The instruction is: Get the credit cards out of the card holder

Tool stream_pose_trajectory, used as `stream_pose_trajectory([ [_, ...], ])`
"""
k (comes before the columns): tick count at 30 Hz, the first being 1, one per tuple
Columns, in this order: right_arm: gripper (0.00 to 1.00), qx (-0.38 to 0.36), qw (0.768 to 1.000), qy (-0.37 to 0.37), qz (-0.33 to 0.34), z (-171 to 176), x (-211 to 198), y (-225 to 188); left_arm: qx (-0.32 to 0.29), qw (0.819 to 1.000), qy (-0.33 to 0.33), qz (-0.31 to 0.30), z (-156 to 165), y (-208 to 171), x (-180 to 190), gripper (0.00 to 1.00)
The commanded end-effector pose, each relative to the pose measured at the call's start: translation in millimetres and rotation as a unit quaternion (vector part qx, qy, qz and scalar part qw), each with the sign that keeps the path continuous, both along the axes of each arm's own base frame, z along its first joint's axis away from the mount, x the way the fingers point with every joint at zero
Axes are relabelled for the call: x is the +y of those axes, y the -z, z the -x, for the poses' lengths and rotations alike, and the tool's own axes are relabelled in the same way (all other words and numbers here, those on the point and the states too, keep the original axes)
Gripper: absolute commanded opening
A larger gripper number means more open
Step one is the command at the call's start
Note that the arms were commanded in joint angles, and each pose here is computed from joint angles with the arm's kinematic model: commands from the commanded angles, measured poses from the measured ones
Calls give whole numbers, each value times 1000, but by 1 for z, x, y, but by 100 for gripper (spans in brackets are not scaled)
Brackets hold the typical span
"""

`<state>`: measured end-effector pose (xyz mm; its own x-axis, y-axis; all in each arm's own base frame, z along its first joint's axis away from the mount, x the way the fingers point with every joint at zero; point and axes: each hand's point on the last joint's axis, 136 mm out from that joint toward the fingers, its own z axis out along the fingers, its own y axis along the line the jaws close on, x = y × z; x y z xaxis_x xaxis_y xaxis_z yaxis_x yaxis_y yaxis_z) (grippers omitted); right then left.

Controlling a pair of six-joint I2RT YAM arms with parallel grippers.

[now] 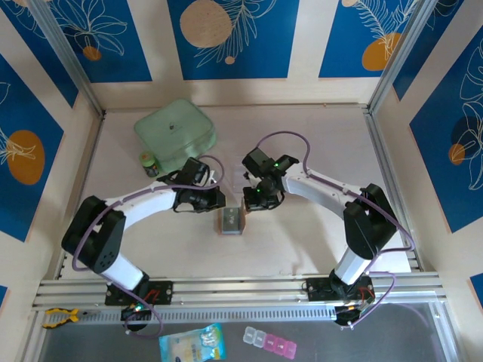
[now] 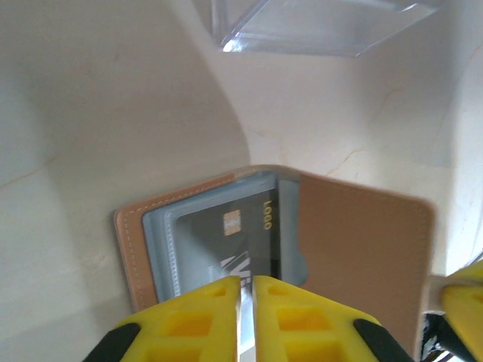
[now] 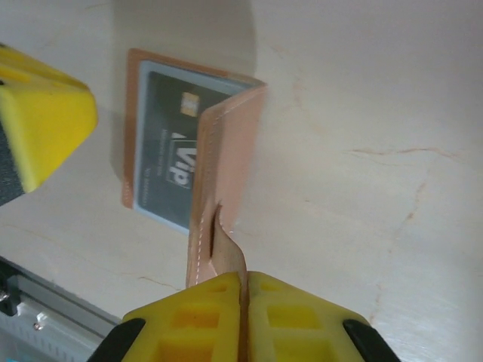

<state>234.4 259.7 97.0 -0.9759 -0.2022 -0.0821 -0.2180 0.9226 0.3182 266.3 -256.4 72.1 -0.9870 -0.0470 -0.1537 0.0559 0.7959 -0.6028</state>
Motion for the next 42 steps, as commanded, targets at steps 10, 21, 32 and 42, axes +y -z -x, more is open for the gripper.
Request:
stream_pose_trajectory([
  [10,9,34,997,59,37,9,-43,26,37,999,-1,-38,14,26,7,3],
  [21,11,50,995,79,41,10,-50,53,68,996,-5,-64,25,46,13,0],
  [32,13,56,992,90,65,12,-63,80,78,994,-11,-75,31,62,17,0],
  [42,25,55,988,98,106,15,-79,98,96,992,-8,-80,42,73,22,0],
])
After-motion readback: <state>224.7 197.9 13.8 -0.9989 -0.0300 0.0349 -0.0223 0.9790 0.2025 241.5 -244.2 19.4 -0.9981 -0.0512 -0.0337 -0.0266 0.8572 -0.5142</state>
